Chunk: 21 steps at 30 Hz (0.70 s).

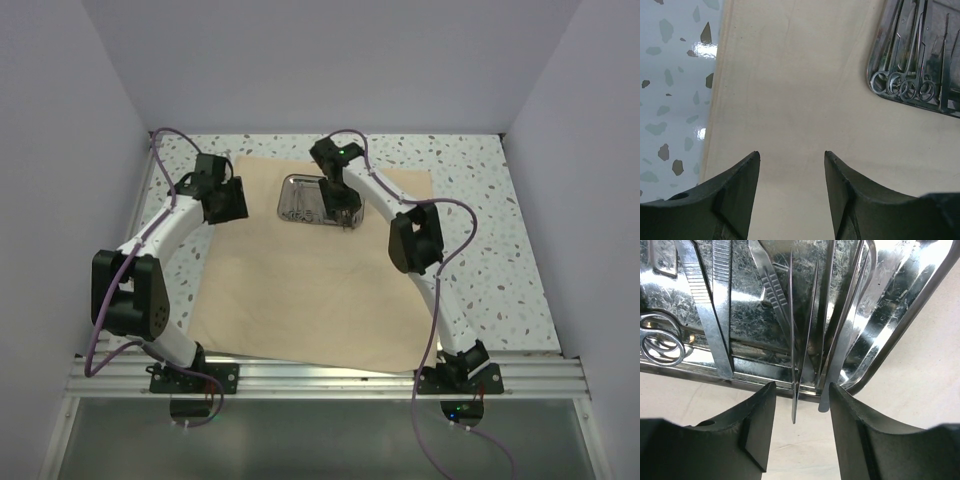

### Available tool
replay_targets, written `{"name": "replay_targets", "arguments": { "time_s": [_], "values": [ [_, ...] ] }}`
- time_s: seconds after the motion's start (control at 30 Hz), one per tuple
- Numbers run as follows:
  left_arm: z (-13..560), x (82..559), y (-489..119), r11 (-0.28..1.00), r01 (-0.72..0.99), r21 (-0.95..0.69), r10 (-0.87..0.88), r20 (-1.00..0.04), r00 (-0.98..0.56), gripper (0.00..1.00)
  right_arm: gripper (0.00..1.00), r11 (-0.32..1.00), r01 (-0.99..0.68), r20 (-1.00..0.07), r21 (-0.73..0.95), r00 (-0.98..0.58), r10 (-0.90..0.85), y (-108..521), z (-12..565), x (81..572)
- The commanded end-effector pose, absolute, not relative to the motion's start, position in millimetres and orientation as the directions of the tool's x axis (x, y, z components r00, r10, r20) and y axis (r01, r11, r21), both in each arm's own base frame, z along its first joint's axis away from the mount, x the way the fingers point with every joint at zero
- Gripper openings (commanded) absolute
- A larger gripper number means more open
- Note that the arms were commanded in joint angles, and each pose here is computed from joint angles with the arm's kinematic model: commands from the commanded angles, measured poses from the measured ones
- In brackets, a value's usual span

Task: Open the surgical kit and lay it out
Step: Pick up the medical item from the container.

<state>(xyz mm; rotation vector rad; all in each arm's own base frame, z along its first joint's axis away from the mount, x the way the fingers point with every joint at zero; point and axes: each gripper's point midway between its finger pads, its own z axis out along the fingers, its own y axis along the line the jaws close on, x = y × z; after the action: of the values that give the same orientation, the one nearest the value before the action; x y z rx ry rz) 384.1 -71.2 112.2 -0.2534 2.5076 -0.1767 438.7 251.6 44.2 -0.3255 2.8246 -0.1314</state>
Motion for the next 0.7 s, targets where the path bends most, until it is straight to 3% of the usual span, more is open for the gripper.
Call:
{"name": "replay_targets", "arguments": {
  "time_s": [0.0, 0.17, 0.4, 0.43, 0.47, 0.67],
  "values": [
    [116.3, 388.8, -68.3, 0.977, -0.116, -0.181, -0.202, -0.589, -0.782, 0.58, 0.49, 0.976, -0.202, -0.297, -0.081, -0.930, -0.217, 256.1, 62.5, 435.5],
    [117.0, 391.2, -68.7, 0.976, -0.116, -0.182, -0.203, -0.592, -0.780, 0.58, 0.31, 0.978, -0.193, -0.269, -0.074, -0.941, -0.206, 256.4, 52.0, 430.3],
    [114.6, 391.1, -67.3, 0.978, -0.116, -0.174, -0.197, -0.587, -0.785, 0.57, 0.15, 0.978, -0.190, -0.225, -0.085, -0.953, -0.205, 252.7, 36.7, 420.9],
    [114.2, 391.4, -67.6, 0.978, -0.115, -0.175, -0.197, -0.586, -0.786, 0.57, 0.11, 0.978, -0.189, -0.221, -0.087, -0.954, -0.204, 251.6, 35.2, 420.5],
    [113.5, 391.1, -67.5, 0.978, -0.115, -0.174, -0.197, -0.584, -0.788, 0.57, 0.00, 0.978, -0.187, -0.220, -0.090, -0.954, -0.202, 251.0, 35.6, 420.5],
    [116.9, 392.9, -68.8, 0.977, -0.114, -0.179, -0.199, -0.590, -0.782, 0.57, 0.00, 0.984, -0.171, -0.297, -0.046, -0.938, -0.177, 261.0, 71.8, 431.1]
  ]
}}
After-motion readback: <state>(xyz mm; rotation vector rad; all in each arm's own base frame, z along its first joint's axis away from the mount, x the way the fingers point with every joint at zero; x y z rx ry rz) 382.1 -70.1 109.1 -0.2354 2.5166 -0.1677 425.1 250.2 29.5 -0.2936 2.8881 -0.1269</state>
